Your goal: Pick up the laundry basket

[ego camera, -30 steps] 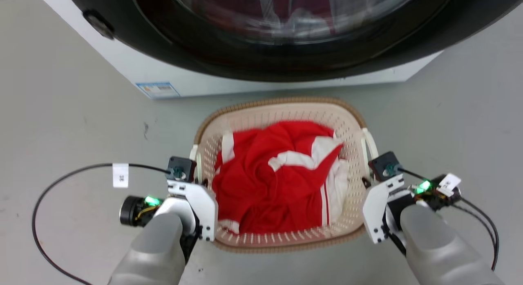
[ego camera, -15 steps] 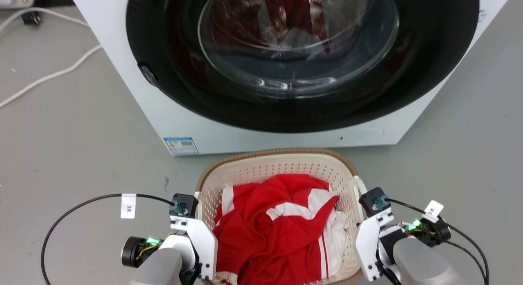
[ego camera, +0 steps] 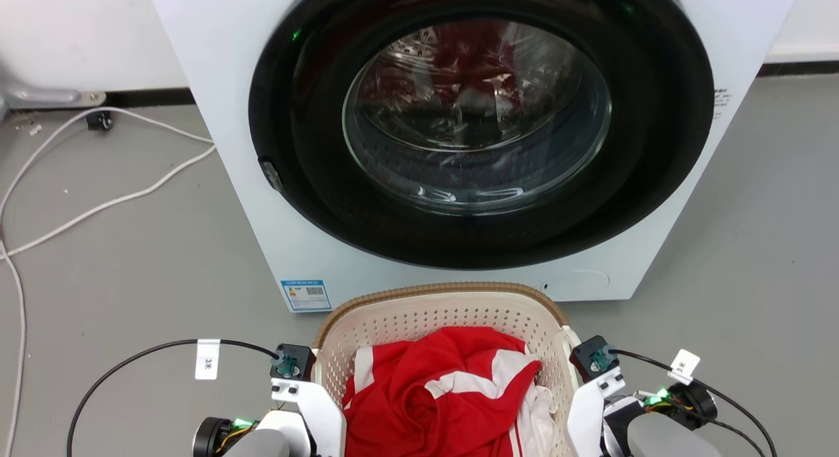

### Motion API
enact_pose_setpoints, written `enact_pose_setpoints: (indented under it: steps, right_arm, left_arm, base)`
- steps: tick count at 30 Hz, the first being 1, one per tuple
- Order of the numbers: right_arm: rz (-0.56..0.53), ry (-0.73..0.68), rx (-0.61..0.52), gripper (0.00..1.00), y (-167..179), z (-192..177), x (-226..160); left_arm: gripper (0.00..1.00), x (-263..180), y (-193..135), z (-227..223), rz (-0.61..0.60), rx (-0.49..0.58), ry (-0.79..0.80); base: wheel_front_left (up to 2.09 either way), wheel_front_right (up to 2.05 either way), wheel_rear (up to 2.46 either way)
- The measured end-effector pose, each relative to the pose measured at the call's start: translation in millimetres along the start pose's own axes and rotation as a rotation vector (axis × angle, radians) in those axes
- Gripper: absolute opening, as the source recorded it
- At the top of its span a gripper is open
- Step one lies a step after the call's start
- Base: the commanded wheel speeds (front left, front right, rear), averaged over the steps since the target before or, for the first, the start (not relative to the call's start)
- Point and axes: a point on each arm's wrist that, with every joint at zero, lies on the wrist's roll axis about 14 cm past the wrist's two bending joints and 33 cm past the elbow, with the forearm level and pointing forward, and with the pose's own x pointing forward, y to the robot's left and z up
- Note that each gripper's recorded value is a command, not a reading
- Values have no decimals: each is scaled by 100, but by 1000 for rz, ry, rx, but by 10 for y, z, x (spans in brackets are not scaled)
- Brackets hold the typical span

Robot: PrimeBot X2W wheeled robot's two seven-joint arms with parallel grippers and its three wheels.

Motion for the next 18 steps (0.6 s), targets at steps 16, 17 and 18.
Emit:
enact_pose_setpoints:
  steps: [16,17,18]
  right_arm:
    - [-6,1,4,0,47,-95,-185]
    - [-6,1,4,0,48,-104,-194]
    - [-8,0,4,0,46,-107,-204]
  left_arm:
    - [0,-153,-68,-37,-6,7,-11]
    - [0,-158,-75,-34,-7,8,-13]
    - [0,-163,-82,-33,-8,9,-14]
  base:
    - [0,0,0]
    - [0,0,0]
    - [0,0,0]
